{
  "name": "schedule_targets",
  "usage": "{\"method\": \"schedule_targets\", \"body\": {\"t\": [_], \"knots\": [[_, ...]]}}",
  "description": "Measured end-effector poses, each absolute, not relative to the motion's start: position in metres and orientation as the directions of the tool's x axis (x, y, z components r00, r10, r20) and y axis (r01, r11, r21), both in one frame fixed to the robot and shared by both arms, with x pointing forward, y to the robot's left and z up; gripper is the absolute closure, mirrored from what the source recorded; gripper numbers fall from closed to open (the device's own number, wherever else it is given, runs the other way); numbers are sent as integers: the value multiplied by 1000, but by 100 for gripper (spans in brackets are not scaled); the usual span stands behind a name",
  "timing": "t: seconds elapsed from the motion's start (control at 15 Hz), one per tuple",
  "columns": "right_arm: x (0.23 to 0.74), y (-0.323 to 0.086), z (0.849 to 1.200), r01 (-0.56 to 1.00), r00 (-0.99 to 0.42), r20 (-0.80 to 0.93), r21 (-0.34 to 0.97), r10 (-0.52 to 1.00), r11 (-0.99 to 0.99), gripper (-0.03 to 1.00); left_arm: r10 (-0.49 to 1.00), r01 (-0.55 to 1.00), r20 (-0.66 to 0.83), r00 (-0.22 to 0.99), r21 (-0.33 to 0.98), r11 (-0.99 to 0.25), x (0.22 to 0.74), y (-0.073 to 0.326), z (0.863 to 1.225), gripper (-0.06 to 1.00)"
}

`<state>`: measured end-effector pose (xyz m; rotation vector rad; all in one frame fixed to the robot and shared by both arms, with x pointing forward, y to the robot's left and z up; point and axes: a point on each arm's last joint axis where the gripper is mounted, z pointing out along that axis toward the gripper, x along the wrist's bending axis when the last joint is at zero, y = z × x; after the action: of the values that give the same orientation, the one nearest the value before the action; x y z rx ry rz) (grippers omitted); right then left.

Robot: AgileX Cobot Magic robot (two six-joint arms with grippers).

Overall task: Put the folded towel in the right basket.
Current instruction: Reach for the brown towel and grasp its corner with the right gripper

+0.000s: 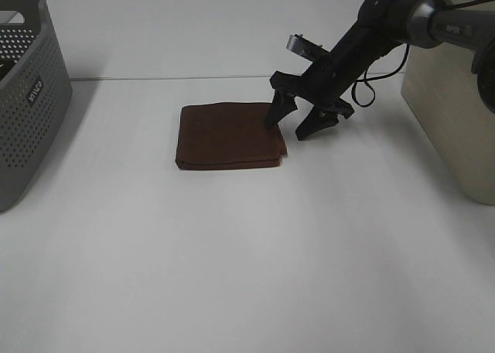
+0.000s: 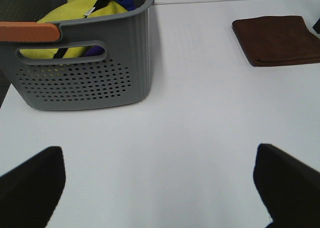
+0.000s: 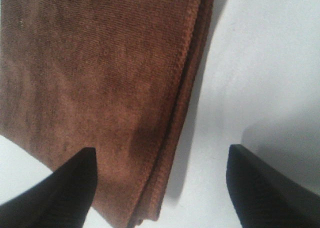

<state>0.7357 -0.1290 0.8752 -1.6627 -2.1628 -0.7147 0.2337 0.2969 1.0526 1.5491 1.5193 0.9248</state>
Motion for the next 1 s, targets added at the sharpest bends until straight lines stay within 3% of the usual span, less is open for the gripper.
{"method": "schedule_targets", "body": {"t": [0.33,0.53,0.67,0.87,0.93,1.0], "knots": [[738,-122,863,975,-217,634,172,742,138,28,999,446,-14,28,895,0,234,297,1053,-3],[734,-110,859,972,-235,655,177,718,157,36,999,446,-14,28,895,0,234,297,1053,-3],[733,-104,855,970,-243,647,181,723,164,50,999,446,-14,28,895,0,234,297,1053,-3],[733,-104,853,968,-251,631,187,734,170,82,999,446,-14,28,895,0,234,297,1053,-3],[733,-104,853,967,-251,630,187,735,171,89,999,446,-14,28,895,0,234,297,1053,-3],[733,-104,853,967,-251,630,187,735,171,89,999,446,-14,28,895,0,234,297,1053,-3]]}}
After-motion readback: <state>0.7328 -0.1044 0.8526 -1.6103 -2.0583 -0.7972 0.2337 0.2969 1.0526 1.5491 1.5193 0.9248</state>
